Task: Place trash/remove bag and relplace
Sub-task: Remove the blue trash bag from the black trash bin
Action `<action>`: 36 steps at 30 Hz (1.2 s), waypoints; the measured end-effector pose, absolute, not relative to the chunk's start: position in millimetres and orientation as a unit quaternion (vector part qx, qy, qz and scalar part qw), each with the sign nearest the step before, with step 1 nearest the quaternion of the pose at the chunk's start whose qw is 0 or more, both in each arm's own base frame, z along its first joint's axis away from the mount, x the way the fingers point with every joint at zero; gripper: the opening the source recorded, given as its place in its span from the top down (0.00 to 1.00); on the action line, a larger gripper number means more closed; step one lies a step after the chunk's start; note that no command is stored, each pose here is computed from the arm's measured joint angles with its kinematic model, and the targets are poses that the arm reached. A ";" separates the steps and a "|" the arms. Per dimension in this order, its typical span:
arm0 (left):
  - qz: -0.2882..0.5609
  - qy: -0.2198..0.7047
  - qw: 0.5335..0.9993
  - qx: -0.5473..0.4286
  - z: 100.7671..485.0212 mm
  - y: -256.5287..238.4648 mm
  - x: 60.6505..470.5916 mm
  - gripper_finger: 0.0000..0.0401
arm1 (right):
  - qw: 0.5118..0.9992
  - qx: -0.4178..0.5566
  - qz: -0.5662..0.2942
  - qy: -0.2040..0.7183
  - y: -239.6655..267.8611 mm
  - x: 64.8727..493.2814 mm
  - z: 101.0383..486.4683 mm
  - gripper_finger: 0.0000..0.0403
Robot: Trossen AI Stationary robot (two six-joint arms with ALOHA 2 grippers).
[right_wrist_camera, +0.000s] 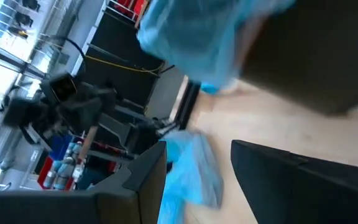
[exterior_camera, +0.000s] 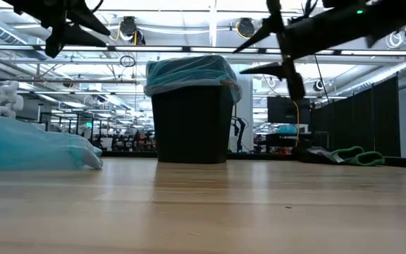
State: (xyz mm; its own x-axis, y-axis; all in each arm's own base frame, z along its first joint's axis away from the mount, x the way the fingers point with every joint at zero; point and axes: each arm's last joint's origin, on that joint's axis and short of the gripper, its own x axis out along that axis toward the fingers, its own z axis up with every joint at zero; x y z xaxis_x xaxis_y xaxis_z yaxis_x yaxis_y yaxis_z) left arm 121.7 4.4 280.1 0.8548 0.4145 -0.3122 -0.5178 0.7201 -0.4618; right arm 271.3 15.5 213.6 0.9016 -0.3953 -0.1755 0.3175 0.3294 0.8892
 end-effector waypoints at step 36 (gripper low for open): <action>0.332 0.100 0.850 -0.397 264.1 31.4 147.0 0.65 | 0.828 0.530 -0.183 0.028 -83.5 275.5 198.7 0.73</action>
State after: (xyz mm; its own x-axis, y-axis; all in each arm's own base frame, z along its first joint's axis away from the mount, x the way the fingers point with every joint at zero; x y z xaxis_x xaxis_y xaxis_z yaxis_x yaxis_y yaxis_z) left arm 147.0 31.4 264.1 0.7594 0.4843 -0.4345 -0.6440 0.4639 -0.6084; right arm 275.5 -83.5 198.7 0.9318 -0.2720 -0.2405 0.3322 0.3713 0.8671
